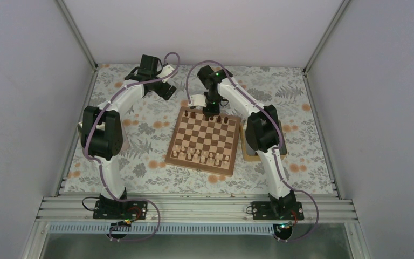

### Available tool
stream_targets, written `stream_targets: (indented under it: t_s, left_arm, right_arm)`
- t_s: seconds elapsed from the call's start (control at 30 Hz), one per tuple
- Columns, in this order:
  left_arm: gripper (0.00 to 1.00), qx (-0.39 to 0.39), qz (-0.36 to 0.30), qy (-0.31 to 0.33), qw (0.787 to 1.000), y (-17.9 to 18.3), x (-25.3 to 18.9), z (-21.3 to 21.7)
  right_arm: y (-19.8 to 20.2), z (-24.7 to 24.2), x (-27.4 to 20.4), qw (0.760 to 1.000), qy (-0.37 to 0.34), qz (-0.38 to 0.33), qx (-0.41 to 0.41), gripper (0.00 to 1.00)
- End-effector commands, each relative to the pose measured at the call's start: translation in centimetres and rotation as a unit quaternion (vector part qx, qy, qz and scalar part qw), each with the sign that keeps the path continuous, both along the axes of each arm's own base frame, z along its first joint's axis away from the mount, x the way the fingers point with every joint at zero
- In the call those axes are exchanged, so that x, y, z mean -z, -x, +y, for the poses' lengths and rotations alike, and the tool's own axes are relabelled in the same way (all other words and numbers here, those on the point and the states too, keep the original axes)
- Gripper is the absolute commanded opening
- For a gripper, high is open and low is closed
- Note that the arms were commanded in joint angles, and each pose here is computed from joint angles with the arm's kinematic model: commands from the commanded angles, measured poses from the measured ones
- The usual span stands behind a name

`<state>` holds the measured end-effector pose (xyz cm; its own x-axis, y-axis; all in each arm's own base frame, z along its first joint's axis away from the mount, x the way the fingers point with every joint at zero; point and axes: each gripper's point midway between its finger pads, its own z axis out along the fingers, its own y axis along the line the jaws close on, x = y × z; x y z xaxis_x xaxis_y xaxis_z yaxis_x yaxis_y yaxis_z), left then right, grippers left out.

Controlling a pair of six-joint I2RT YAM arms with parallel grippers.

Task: Set up the chess pieces on the board
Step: Place the chess piece on the chessboard.

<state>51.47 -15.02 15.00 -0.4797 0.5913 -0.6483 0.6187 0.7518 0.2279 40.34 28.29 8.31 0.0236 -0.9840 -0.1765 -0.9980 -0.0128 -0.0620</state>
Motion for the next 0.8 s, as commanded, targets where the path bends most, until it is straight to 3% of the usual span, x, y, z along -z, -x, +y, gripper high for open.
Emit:
stream_targets:
  t_s: [0.0, 0.3, 0.77]
  left_arm:
    - [1.0, 0.011, -0.013, 0.009, 1.0, 0.25, -1.65, -0.6]
    - [1.0, 0.012, -0.012, 0.009, 1.0, 0.28, -1.54, -0.63]
    - [1.0, 0.015, -0.011, 0.011, 1.0, 0.31, -1.58, -0.77]
  right_arm:
    - [-0.05, 0.66, 0.12, 1.0, -0.003, 0.0, -0.01, 0.25]
    - [-0.11, 0.74, 0.17, 1.0, -0.003, -0.001, -0.014, 0.15]
    - [0.2, 0.58, 0.45, 1.0, -0.002, 0.006, -0.013, 0.12]
